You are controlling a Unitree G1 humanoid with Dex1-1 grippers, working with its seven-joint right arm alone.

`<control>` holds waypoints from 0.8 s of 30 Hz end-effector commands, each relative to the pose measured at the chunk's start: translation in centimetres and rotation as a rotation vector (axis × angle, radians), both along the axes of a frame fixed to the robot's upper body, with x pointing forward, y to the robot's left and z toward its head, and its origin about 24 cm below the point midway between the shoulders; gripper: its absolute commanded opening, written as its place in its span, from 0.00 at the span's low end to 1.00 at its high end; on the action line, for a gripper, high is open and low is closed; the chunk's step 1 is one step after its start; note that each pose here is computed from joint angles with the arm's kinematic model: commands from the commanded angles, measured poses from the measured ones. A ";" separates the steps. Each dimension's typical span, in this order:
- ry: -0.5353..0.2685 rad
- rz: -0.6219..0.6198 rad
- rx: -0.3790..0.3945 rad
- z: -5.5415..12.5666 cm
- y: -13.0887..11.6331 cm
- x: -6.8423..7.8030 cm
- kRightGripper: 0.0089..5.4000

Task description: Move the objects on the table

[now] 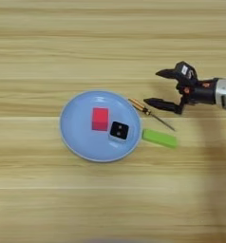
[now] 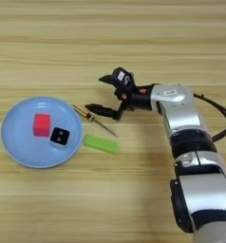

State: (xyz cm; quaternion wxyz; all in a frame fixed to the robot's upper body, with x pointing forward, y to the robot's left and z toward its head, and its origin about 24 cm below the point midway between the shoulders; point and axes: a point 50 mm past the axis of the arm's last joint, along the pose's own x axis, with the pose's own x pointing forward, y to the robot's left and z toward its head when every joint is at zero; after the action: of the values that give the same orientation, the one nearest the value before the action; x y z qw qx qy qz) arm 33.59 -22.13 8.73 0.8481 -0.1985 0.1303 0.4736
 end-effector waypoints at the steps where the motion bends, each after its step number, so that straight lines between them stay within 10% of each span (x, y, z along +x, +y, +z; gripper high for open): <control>1: -0.112 0.001 -0.069 2.6 -0.6 0.9 0.99; 24: -0.031 -0.034 -0.105 -0.8 0.4 1.3 0.99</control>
State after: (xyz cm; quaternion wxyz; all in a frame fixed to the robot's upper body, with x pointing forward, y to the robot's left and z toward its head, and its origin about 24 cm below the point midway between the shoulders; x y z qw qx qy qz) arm 32.62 -22.36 4.04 0.8347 -0.2106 0.2110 0.4630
